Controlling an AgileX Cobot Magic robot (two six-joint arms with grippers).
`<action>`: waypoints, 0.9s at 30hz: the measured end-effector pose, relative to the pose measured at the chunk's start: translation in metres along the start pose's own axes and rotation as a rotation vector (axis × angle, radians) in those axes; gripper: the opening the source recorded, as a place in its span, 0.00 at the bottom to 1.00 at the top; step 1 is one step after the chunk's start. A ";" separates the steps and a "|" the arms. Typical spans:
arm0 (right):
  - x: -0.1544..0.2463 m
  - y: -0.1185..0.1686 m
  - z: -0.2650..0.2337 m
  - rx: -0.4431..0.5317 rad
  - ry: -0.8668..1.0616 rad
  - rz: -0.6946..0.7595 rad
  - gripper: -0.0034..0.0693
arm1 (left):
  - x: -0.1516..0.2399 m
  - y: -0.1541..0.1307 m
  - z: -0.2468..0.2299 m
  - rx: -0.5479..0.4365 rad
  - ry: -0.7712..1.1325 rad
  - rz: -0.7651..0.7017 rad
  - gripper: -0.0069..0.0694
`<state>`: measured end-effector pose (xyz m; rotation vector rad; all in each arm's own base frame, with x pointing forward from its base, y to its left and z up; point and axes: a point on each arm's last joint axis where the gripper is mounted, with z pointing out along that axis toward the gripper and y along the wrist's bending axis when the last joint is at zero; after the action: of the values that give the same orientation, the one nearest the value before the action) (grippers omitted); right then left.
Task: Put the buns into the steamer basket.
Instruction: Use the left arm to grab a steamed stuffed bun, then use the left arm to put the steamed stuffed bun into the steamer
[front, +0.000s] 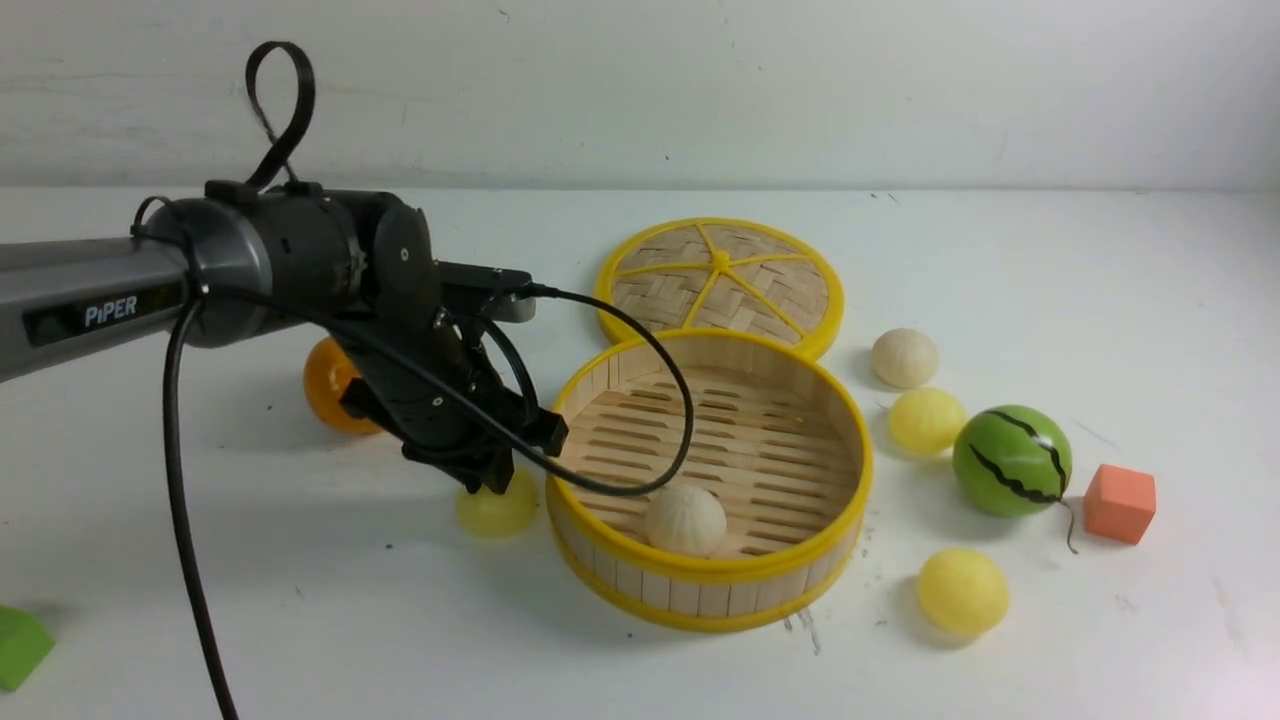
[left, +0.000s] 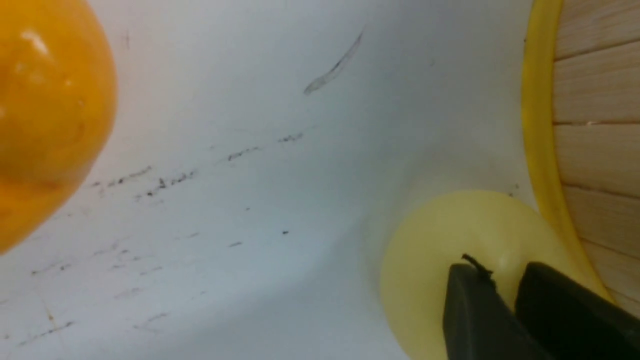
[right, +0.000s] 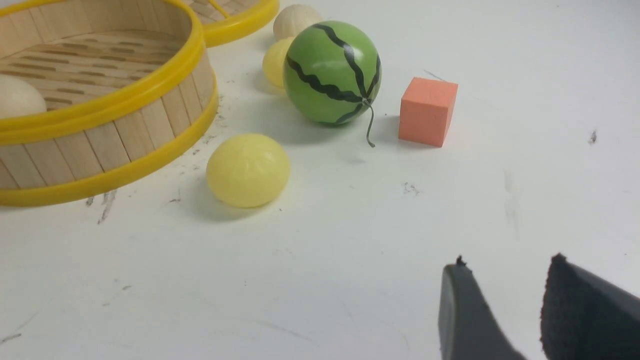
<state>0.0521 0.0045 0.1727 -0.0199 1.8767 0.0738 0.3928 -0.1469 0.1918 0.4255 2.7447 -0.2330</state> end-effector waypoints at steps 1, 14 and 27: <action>0.000 0.000 0.000 0.000 0.000 0.000 0.38 | 0.000 0.000 0.000 -0.001 0.001 0.003 0.10; 0.000 0.000 0.000 0.000 0.000 0.000 0.38 | -0.038 -0.032 -0.093 0.047 -0.128 0.112 0.07; 0.000 0.000 0.000 0.000 0.000 0.000 0.38 | -0.067 -0.056 -0.014 0.072 -0.071 0.162 0.08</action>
<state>0.0521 0.0045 0.1727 -0.0199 1.8767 0.0738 0.4302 -0.2143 0.2356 0.6426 2.6224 -0.3002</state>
